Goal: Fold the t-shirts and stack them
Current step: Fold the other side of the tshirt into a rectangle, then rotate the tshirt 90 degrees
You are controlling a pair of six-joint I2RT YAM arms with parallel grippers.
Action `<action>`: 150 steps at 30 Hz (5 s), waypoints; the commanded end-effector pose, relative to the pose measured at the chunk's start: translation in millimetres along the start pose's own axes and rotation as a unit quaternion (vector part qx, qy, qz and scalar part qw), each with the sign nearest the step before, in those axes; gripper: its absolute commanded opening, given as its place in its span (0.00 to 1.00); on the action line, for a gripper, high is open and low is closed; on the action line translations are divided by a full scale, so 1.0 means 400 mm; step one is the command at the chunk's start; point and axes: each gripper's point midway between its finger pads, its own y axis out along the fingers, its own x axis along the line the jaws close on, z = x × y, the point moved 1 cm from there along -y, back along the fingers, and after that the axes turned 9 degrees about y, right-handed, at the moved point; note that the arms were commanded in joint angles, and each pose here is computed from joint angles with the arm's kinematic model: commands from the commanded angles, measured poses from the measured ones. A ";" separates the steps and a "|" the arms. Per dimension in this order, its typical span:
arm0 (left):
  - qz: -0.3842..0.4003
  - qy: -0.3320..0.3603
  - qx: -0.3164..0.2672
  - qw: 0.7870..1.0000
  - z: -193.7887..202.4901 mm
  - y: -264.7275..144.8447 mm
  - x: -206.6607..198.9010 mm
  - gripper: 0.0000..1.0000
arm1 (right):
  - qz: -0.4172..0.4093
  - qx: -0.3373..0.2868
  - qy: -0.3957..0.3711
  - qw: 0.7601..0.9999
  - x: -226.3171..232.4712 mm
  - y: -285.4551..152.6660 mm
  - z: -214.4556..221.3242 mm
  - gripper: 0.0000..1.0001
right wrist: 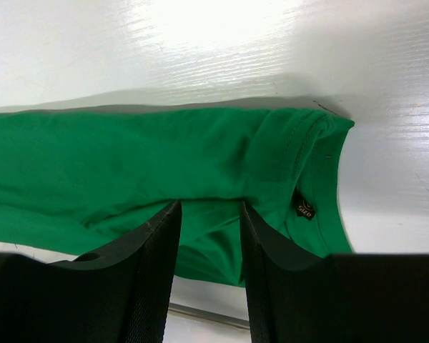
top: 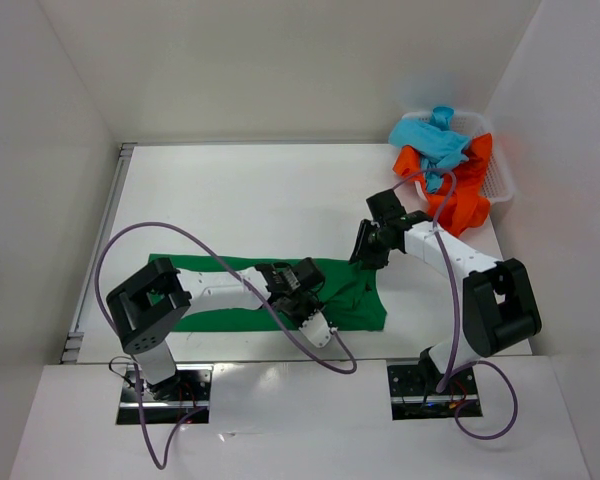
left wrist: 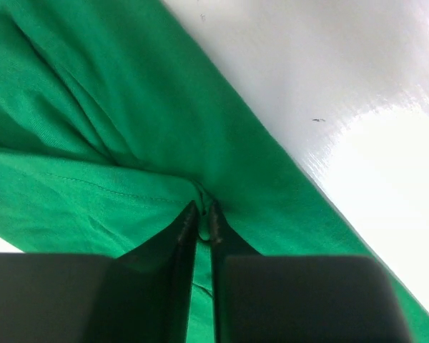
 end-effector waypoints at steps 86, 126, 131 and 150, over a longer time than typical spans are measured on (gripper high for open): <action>-0.275 -0.751 0.183 0.572 0.844 -0.526 -0.561 0.91 | 0.148 0.012 0.219 0.964 -0.216 -0.026 0.287 0.76; -0.177 -0.837 0.164 0.491 0.704 -0.500 -0.705 0.22 | 0.162 -0.128 -0.054 0.977 0.161 0.340 -0.393 0.00; -0.146 -0.837 0.163 0.502 0.668 -0.490 -0.680 0.24 | 0.182 -0.180 -0.085 0.963 0.219 0.415 -0.533 0.00; -0.016 -0.789 0.142 0.597 0.487 -0.348 -0.584 0.42 | -0.088 -0.289 -0.087 0.949 0.475 0.170 -0.806 1.00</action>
